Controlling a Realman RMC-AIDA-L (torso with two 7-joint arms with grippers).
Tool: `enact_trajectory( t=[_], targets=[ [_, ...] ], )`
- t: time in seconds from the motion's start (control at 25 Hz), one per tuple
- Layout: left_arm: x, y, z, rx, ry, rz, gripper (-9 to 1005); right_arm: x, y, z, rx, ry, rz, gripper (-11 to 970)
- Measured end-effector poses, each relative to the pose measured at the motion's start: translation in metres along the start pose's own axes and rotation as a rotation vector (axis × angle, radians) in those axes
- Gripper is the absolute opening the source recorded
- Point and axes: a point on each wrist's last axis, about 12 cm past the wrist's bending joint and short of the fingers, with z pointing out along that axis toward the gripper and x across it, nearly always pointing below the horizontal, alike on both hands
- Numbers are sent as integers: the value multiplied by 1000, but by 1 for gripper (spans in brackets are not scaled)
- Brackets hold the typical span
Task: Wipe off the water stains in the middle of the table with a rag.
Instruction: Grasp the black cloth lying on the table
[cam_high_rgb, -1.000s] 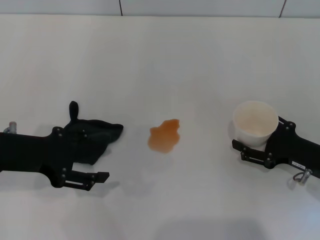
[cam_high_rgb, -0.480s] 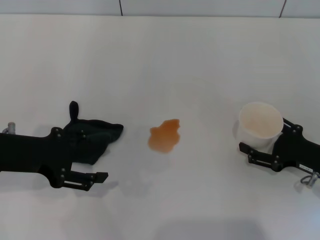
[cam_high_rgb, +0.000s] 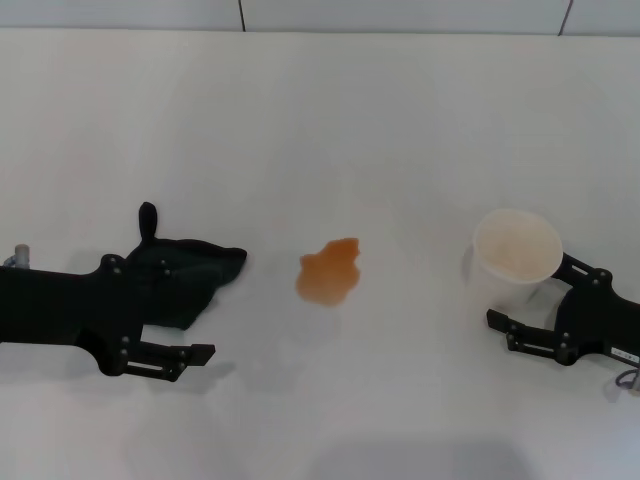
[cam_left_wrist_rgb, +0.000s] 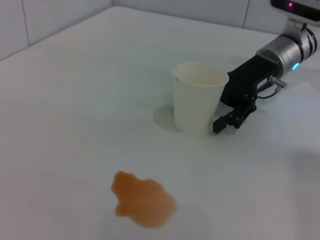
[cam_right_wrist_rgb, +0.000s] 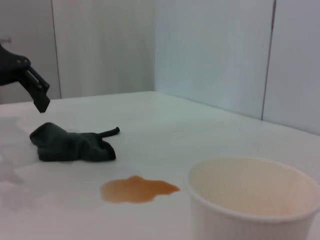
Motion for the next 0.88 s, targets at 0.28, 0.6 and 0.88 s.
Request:
enact_trajectory(
  t=[0.28, 0.6, 0.88],
  targets=[
    [0, 0, 0, -2, -4, -2, 842, -8, -4, -17, -25, -17, 5, 875],
    [6, -2, -4, -19, -14, -23, 843, -34, -20, -24, -136, 153, 3, 875],
    [12, -3, -13, -58, -37, -44, 843, -69, -32, -33, -208, 194, -9, 875]
  ],
)
